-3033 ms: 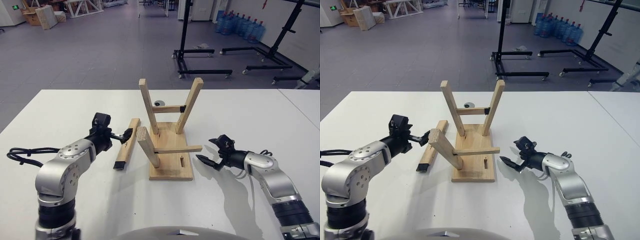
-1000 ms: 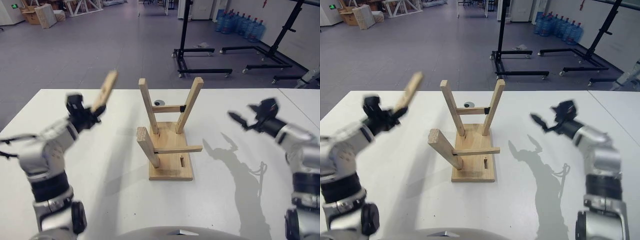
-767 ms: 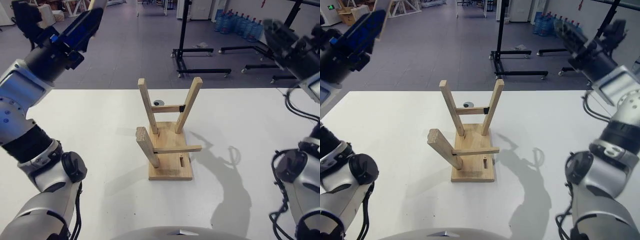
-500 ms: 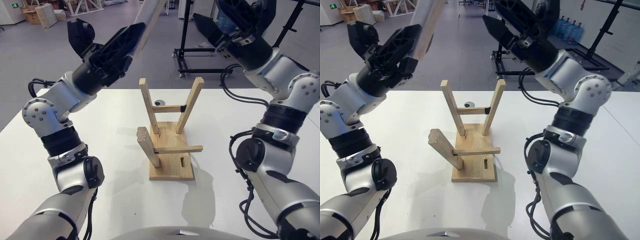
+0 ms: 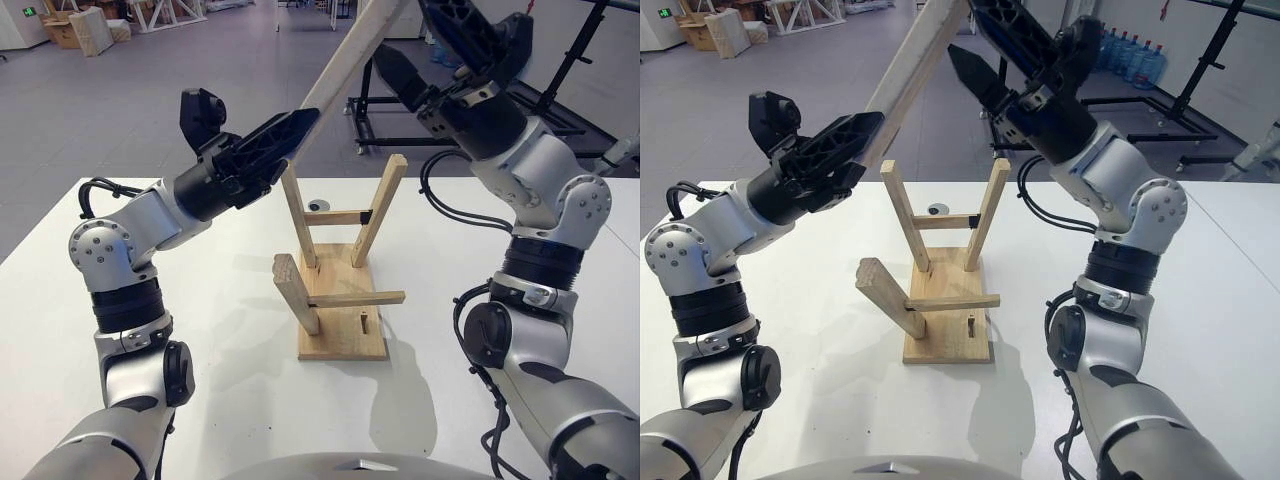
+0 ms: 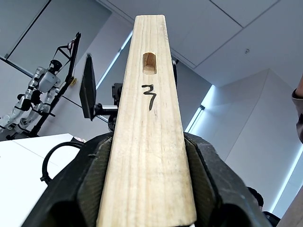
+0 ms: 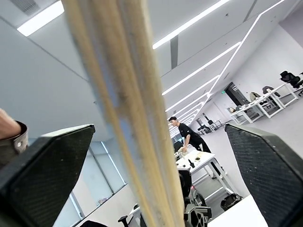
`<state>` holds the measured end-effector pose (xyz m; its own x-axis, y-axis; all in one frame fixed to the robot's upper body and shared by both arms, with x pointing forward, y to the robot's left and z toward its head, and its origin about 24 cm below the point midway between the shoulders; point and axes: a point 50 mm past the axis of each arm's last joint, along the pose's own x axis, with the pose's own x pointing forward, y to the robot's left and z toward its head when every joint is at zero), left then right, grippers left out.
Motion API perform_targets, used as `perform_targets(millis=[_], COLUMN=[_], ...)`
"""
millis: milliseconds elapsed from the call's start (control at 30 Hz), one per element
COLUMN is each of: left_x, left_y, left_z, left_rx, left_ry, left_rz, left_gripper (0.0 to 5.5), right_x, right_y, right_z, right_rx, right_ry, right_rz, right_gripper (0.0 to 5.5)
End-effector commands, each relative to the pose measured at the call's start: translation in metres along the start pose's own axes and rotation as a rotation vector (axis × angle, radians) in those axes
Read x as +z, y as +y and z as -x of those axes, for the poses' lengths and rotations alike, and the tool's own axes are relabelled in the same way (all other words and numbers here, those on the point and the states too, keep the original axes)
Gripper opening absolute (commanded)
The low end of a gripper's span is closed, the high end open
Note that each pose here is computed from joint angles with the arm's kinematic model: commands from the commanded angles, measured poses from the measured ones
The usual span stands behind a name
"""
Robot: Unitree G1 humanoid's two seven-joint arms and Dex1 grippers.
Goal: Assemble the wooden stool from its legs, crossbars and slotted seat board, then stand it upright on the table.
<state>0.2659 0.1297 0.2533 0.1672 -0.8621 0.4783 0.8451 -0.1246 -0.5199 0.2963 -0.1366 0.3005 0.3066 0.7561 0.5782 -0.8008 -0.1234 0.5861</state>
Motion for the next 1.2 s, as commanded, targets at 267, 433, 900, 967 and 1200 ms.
perform_targets(millis=[267,433,900,967,1200], left_x=[-0.01,-0.013,-0.016,-0.016,-0.015], left_y=[0.0,0.001,0.002,0.002,-0.001], left_z=[0.002,0.003,0.002,0.002,0.001], left_rx=[0.024,0.026,0.022,0.021,0.044], left_ry=[0.026,0.035,0.037,0.037,0.05], left_rz=[-0.012,-0.013,-0.017,-0.017,-0.093], left_gripper=[2.06,2.06,2.06,2.06,2.06], right_x=[-0.004,-0.004,-0.005,-0.005,-0.006], right_y=[0.012,0.01,0.007,0.007,0.002], right_z=[-0.016,-0.019,-0.019,-0.018,-0.013], right_rx=[0.02,-0.003,-0.015,-0.016,-0.062], right_ry=[-0.01,-0.028,-0.038,-0.037,-0.037], right_rz=[0.011,0.023,0.017,0.016,0.047], right_gripper=[5.07,5.07,3.73,3.33,2.22])
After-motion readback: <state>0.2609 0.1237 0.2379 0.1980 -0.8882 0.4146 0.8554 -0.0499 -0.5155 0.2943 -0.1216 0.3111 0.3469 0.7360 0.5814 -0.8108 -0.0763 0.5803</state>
